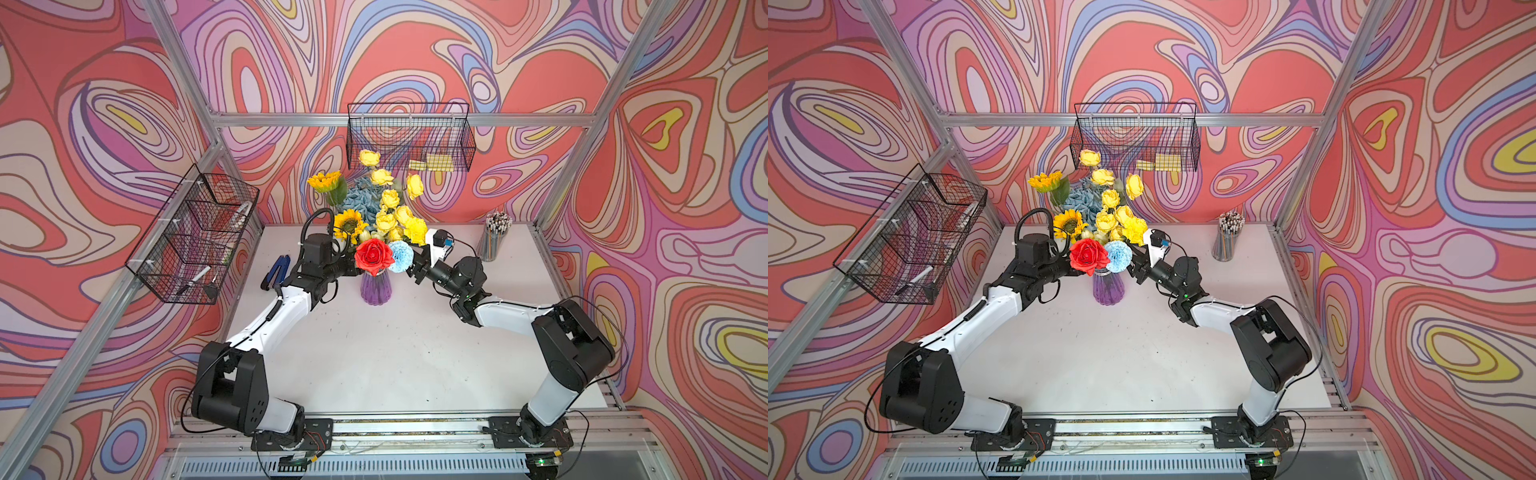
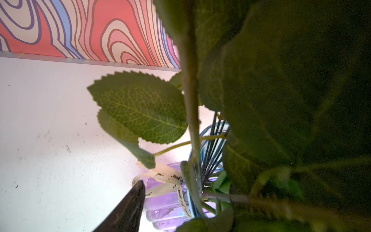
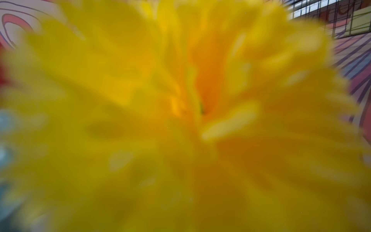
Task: Pick out yellow flowers from the vase
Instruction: Pick up the flower from the vase.
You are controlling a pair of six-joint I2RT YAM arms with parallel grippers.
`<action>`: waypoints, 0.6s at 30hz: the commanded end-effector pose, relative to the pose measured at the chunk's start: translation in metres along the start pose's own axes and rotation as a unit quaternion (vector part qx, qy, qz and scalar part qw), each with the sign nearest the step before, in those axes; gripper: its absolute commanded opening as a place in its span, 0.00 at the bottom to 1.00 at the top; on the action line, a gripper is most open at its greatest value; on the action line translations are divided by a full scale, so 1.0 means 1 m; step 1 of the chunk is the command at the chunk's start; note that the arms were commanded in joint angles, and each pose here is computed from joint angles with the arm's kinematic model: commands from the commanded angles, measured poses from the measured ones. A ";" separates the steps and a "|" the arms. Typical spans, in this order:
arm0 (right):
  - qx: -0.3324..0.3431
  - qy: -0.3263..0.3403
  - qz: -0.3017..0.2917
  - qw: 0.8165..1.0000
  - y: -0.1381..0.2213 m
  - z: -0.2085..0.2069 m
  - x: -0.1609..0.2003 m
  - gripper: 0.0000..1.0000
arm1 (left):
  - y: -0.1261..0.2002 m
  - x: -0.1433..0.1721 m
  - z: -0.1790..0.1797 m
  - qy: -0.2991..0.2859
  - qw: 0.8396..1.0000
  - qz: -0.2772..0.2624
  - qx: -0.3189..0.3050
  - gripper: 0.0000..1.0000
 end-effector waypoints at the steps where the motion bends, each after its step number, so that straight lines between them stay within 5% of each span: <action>1: -0.011 -0.001 -0.006 1.000 -0.008 0.002 -0.005 0.37 | 0.003 -0.002 -0.002 -0.008 1.000 -0.001 0.000 0.68; 13: -0.009 0.016 -0.011 1.000 -0.008 0.002 -0.016 0.01 | 0.002 0.000 0.000 -0.010 1.000 0.002 -0.003 0.64; 18: -0.003 0.032 -0.013 0.999 -0.004 0.002 -0.026 0.00 | 0.002 0.001 0.002 -0.012 1.000 0.003 -0.007 0.62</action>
Point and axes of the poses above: each gripper's point midway between its finger pads, its own y axis back along the fingers, its own z axis along the line the jaws close on, x = y × z, the point moved 3 cm from there along y, back along the fingers, and after that the axes turned 12 degrees about y, right-handed, at the moved point
